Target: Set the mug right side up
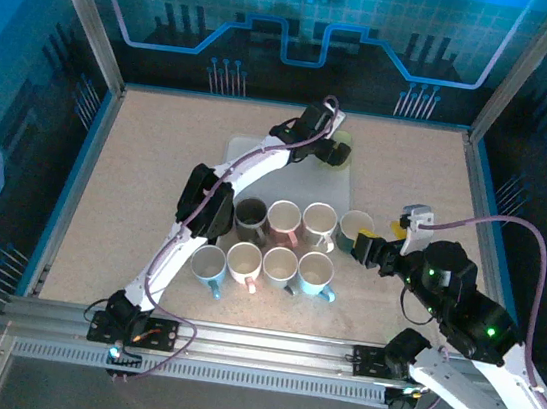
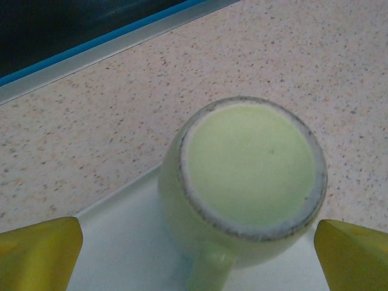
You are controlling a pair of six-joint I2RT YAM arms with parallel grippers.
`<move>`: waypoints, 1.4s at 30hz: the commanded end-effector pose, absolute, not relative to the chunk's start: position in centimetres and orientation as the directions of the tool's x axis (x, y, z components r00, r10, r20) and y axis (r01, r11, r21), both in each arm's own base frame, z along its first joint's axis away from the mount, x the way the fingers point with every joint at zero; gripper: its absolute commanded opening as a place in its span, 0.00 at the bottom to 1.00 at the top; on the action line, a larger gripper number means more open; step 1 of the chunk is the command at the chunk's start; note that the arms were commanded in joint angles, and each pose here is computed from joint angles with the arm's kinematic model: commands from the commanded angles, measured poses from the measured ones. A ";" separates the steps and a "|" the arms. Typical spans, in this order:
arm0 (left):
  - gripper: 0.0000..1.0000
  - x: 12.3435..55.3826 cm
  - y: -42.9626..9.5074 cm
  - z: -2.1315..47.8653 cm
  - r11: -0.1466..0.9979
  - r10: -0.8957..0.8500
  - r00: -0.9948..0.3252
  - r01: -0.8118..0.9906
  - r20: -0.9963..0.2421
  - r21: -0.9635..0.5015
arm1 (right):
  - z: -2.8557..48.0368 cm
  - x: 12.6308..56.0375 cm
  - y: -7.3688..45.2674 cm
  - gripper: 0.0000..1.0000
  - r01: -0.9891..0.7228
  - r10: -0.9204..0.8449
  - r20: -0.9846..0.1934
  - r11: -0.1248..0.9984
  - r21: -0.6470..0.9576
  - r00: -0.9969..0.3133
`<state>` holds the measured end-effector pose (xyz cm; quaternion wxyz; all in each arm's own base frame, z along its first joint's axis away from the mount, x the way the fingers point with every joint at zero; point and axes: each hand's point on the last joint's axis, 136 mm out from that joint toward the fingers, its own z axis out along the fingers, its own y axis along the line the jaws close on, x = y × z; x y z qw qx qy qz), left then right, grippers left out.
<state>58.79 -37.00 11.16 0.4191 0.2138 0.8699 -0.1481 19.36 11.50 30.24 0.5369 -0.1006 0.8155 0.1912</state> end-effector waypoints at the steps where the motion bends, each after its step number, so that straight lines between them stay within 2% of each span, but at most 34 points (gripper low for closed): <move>1: 0.99 60.2 -38.3 11.9 0.847 0.170 -0.519 0.511 -0.838 -0.145 | 31.1 19.8 11.5 0.77 -0.377 0.042 -0.932 0.907 0.186 -0.359; 7: 0.98 60.6 -38.7 10.0 0.839 0.158 -0.531 0.518 -0.833 -0.170 | 30.0 20.4 11.5 0.78 -0.370 0.015 -0.928 0.915 0.162 -0.371; 12: 0.83 60.5 -39.3 9.3 0.821 0.166 -0.527 0.542 -0.834 -0.179 | 29.4 20.8 11.7 0.78 -0.368 0.013 -0.924 0.915 0.165 -0.382; 16: 0.66 60.8 -39.3 9.6 0.822 0.172 -0.506 0.546 -0.845 -0.160 | 29.3 21.0 11.7 0.78 -0.369 0.016 -0.922 0.914 0.170 -0.388; 22: 0.51 60.6 -39.4 9.8 0.819 0.193 -0.495 0.556 -0.847 -0.139 | 28.9 21.0 11.7 0.78 -0.367 0.015 -0.919 0.914 0.172 -0.393; 34: 0.27 58.3 -39.5 11.2 0.796 0.325 -0.452 0.605 -0.830 -0.018 | 29.1 20.8 11.5 0.77 -0.357 0.042 -0.917 0.913 0.196 -0.396; 42: 0.14 57.1 -39.0 11.6 0.794 0.348 -0.471 0.608 -0.811 -0.013 | 29.3 20.5 11.2 0.77 -0.348 0.060 -0.915 0.913 0.212 -0.398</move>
